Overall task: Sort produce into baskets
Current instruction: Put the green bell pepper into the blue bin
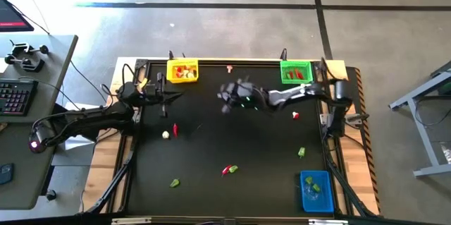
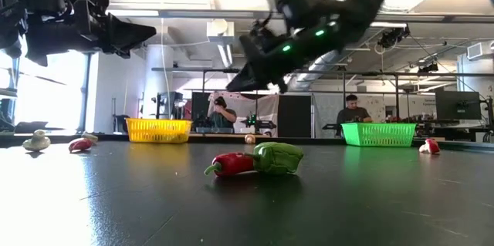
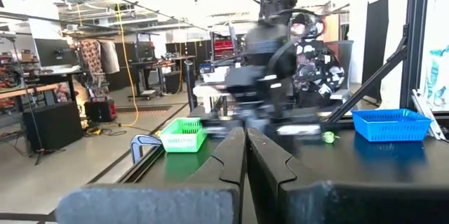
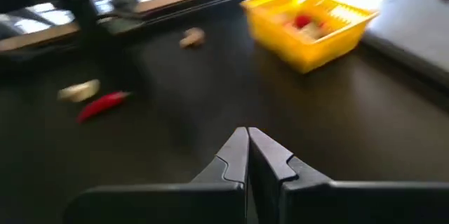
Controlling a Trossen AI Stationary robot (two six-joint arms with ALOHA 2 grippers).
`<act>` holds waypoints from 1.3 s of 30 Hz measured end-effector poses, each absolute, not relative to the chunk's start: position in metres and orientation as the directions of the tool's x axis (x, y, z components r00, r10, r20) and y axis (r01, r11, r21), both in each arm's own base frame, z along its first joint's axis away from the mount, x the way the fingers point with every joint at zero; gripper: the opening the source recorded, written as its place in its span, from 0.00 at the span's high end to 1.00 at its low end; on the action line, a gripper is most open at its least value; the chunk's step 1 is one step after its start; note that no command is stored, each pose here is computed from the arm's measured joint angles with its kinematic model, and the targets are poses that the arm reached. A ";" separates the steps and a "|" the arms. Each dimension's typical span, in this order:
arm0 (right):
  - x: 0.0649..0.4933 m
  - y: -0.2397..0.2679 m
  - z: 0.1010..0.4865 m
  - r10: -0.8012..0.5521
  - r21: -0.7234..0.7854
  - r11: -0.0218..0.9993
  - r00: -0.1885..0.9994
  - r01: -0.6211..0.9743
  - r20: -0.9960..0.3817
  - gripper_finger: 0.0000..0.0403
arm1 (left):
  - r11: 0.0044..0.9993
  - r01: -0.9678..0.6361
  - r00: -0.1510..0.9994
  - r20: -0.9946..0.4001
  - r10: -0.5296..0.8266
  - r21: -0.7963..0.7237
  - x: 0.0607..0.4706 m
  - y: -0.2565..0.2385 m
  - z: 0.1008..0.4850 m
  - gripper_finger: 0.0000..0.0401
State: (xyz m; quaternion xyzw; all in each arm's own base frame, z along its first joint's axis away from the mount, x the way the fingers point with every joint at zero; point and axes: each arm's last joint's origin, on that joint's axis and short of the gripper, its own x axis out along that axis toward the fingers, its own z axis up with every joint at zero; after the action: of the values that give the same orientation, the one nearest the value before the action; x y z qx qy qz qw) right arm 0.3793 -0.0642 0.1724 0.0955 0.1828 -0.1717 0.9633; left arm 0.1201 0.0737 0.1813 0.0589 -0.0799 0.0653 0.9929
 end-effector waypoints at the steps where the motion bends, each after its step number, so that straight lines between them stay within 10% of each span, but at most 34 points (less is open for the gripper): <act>1: 0.373 -0.053 0.173 -0.271 0.130 0.930 0.880 0.344 -0.390 1.00 | 0.984 -0.140 0.979 0.167 0.121 0.107 0.120 0.074 0.181 1.00; 13: 0.320 0.065 0.146 0.302 0.255 0.948 0.780 -0.188 -0.548 1.00 | 0.985 -0.140 0.979 0.164 0.121 0.105 0.120 0.074 0.181 1.00; 30: 0.318 0.115 0.124 0.321 0.298 0.938 0.768 -0.177 -0.554 0.54 | 0.976 -0.177 0.973 0.172 0.153 0.128 0.120 0.075 0.182 1.00; 39: 0.329 0.120 0.105 0.345 0.268 0.936 0.729 -0.226 -0.592 0.54 | 0.976 -0.175 0.973 0.171 0.152 0.128 0.120 0.074 0.182 1.00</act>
State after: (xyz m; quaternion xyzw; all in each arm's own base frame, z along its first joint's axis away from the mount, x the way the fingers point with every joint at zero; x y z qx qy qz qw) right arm 0.3291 0.1200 0.1055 0.0891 0.3345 0.1543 0.9254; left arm 0.1201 0.0743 0.1816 0.0715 -0.0806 0.0825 0.9907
